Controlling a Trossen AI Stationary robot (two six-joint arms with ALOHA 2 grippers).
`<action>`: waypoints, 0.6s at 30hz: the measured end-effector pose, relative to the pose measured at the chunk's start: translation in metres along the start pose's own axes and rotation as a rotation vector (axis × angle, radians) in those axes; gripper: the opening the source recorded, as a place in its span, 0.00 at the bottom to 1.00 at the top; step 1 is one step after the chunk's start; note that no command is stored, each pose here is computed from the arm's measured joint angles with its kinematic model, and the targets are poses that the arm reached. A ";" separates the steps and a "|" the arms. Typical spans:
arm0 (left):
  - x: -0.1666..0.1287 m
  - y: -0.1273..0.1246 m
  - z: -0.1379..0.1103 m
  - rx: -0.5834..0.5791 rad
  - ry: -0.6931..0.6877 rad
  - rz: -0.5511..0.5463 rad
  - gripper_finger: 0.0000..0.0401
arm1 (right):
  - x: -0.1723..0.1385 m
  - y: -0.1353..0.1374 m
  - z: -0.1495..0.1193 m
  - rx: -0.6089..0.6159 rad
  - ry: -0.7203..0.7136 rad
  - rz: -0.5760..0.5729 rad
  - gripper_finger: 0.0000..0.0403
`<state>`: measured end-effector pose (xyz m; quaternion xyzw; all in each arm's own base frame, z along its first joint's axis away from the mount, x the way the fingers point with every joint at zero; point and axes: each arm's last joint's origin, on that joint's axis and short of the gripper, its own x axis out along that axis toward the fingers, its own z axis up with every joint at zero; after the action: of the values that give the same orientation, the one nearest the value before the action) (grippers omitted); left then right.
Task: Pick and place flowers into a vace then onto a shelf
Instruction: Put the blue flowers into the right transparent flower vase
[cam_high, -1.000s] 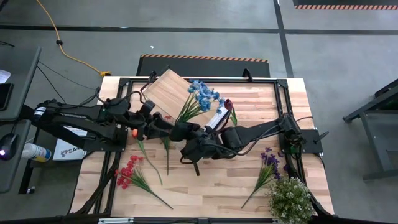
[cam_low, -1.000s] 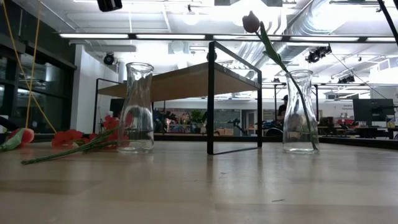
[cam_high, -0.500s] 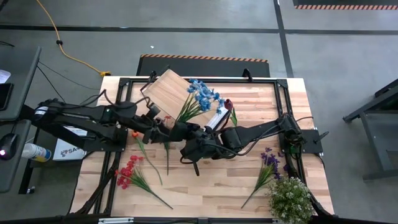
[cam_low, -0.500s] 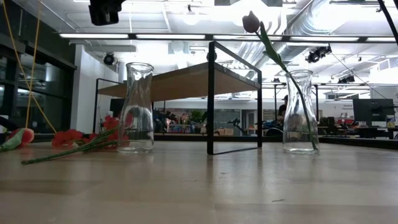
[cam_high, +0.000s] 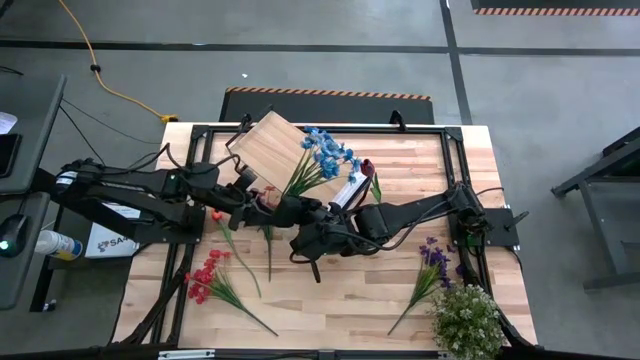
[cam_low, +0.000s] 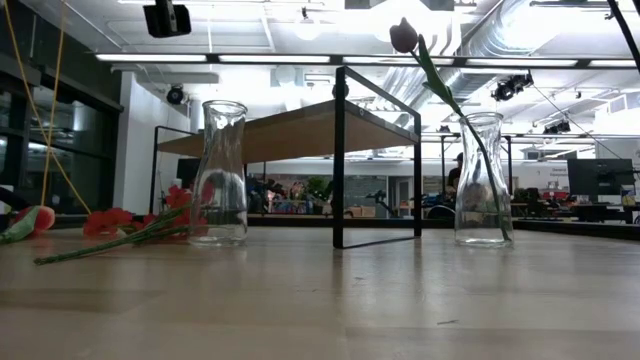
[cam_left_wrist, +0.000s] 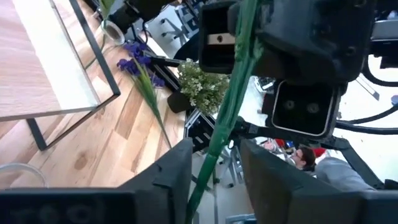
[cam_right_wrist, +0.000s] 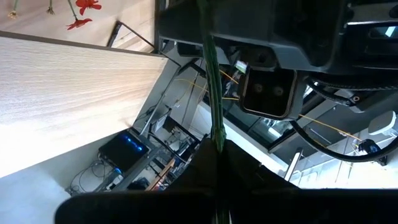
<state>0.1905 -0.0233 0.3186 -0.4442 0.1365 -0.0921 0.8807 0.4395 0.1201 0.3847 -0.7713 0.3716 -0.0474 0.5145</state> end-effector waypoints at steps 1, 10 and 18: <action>-0.001 0.000 0.000 0.000 -0.005 0.001 0.39 | 0.000 0.000 0.000 0.000 0.000 0.000 0.00; -0.005 -0.002 0.001 0.003 -0.035 0.005 0.30 | -0.001 0.000 0.001 0.000 -0.002 -0.001 0.00; -0.005 -0.003 0.002 0.018 -0.037 -0.002 0.11 | -0.001 0.000 0.001 0.003 -0.004 0.001 0.00</action>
<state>0.1859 -0.0221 0.3225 -0.4381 0.1190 -0.0858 0.8869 0.4390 0.1211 0.3842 -0.7703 0.3712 -0.0463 0.5164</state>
